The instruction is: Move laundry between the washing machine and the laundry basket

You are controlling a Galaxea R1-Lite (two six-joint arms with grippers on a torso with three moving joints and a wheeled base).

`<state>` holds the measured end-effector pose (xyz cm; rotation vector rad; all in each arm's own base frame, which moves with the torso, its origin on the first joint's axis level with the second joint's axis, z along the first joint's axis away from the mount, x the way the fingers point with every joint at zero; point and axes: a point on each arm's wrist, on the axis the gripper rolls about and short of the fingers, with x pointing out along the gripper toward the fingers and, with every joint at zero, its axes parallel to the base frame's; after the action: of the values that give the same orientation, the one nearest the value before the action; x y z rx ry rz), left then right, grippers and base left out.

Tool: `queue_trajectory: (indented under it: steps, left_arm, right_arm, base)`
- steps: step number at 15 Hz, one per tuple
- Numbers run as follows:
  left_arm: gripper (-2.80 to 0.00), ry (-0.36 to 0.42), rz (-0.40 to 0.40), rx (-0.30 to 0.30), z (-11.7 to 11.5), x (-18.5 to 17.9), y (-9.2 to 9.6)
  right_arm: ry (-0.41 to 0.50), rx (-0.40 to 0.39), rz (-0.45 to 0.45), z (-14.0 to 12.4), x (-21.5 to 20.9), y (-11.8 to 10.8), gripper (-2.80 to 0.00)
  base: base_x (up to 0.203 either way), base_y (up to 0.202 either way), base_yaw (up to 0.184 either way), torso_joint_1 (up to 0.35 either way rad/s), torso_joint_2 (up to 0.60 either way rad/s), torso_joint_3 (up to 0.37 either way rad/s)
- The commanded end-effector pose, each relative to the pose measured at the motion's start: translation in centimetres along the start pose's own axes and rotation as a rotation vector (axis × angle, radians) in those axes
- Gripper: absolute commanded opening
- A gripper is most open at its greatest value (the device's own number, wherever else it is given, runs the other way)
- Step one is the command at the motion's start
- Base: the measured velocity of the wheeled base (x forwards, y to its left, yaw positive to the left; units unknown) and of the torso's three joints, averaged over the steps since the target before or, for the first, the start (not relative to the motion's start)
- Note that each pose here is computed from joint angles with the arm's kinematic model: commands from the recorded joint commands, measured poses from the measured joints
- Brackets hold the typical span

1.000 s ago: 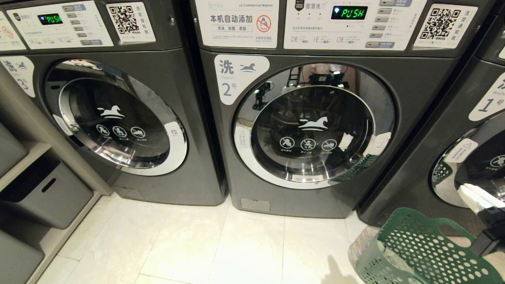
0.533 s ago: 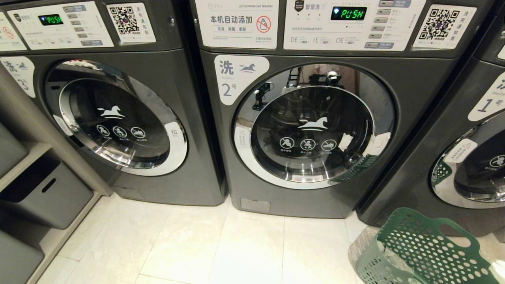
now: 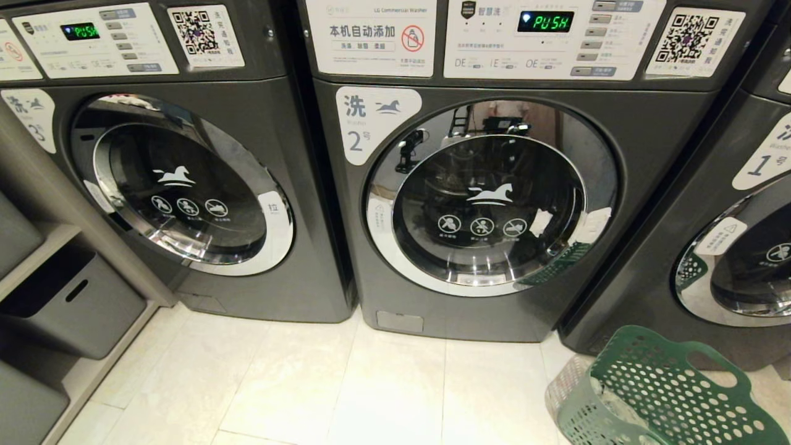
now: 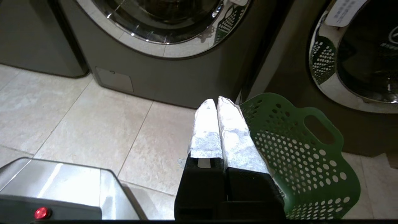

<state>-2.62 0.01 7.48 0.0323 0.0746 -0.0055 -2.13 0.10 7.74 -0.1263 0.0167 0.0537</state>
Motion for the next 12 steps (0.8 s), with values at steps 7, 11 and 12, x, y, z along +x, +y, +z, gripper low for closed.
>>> queue_trajectory:
  steps: [7,11,12]
  left_arm:
    - [-2.8,0.0,0.001,0.0,-0.03,-0.01,0.0]
    - [-2.8,-0.001,0.001,0.0,-0.02,-0.01,0.0]
    - [-2.8,-0.001,0.001,0.0,-0.02,-0.01,0.0]
  right_arm:
    - [-0.015,0.006,-0.03,-0.24,-0.14,-0.02,-2.8]
    - [-0.014,0.087,-0.036,-0.23,-0.15,-0.04,-2.8]
    - [-0.017,0.125,-0.039,-0.21,-0.15,-0.05,-2.8]
  base:
    - [0.0,0.0,0.0,0.0,0.0,0.0]
    - [0.0,0.0,0.0,0.0,0.0,0.0]
    - [0.0,0.0,0.0,0.0,0.0,0.0]
